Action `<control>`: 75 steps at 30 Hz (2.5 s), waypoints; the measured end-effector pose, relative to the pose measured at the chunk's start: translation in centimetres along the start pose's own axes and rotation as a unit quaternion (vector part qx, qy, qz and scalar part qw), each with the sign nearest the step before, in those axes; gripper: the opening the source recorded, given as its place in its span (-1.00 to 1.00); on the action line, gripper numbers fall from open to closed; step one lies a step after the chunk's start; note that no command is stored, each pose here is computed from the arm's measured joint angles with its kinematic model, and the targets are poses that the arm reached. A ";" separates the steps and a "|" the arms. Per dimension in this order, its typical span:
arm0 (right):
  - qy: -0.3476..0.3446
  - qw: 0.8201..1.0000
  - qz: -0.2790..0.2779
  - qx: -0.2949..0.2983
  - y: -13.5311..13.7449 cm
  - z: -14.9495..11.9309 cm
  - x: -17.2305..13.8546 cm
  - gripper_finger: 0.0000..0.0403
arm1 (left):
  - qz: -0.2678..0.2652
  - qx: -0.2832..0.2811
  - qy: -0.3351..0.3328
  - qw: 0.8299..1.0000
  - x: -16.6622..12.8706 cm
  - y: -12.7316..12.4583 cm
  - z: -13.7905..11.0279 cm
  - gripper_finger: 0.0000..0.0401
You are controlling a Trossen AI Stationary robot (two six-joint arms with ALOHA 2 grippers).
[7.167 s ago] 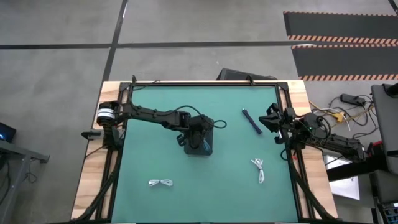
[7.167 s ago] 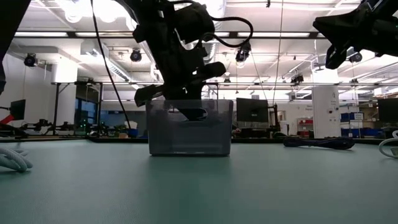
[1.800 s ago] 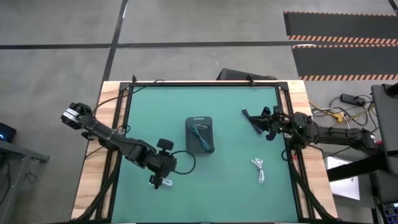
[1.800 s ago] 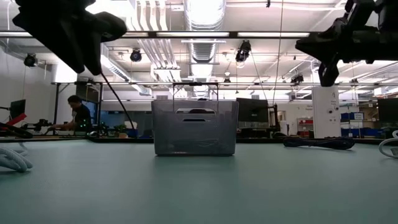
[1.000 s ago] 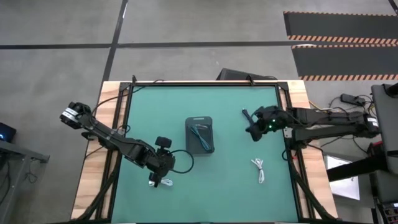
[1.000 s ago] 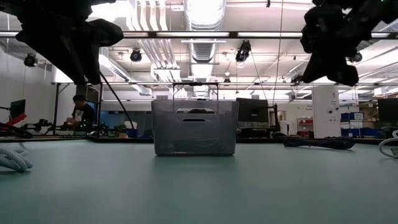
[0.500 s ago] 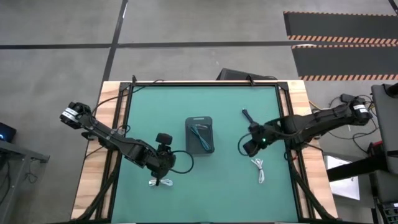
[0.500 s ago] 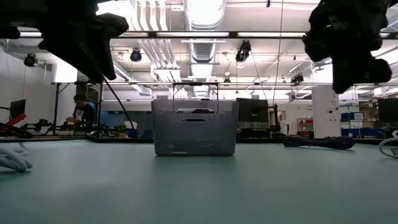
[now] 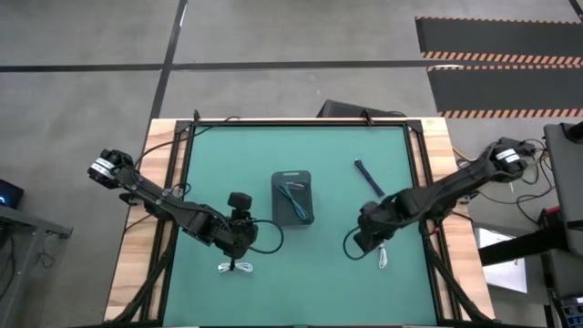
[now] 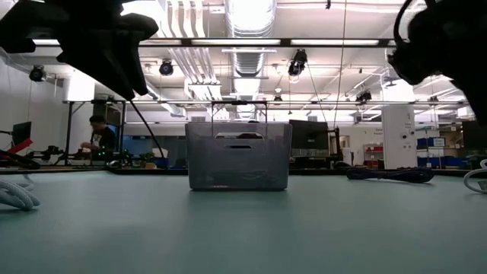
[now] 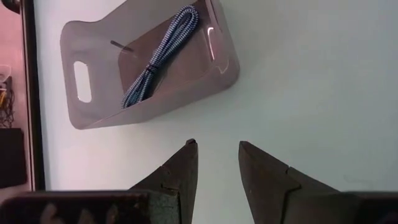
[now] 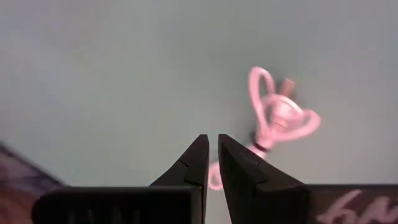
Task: Pick and place USB-C Cables
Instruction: Put the right white charger cable into the black bin
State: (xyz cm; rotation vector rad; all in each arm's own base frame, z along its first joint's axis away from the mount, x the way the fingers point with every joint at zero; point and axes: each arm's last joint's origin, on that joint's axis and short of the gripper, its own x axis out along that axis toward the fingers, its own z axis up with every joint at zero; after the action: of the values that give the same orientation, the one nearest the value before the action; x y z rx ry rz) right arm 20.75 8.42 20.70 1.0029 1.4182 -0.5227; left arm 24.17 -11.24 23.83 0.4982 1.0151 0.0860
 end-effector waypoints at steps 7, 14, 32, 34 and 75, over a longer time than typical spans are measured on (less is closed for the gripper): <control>0.020 0.995 -0.091 0.023 0.4 -1.0 0.3 -0.87 | 0.011 0.000 0.000 1.000 0.0 0.1 0.0 -0.50; 0.024 0.994 -0.109 0.014 0.9 -1.7 1.3 -0.86 | 0.011 0.000 0.000 1.000 0.0 0.1 0.0 -0.50; 0.033 0.991 -0.128 0.026 1.3 -1.6 2.9 -0.03 | 0.011 -0.001 0.001 1.000 0.0 0.1 -0.1 -0.50; 0.034 0.990 -0.133 0.027 1.4 -1.6 3.2 0.03 | 0.010 0.000 0.001 1.000 0.0 0.1 -0.1 -0.50; -0.010 0.983 -0.182 0.025 0.9 -0.7 7.4 -0.87 | 0.102 -0.069 -0.099 0.987 -5.7 4.1 -2.9 -0.50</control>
State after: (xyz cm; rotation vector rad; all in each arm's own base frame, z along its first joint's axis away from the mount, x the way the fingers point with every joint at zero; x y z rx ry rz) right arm 22.11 11.33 13.90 0.7755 1.5869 -0.8361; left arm 19.33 -8.24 28.94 0.4719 0.7566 0.2827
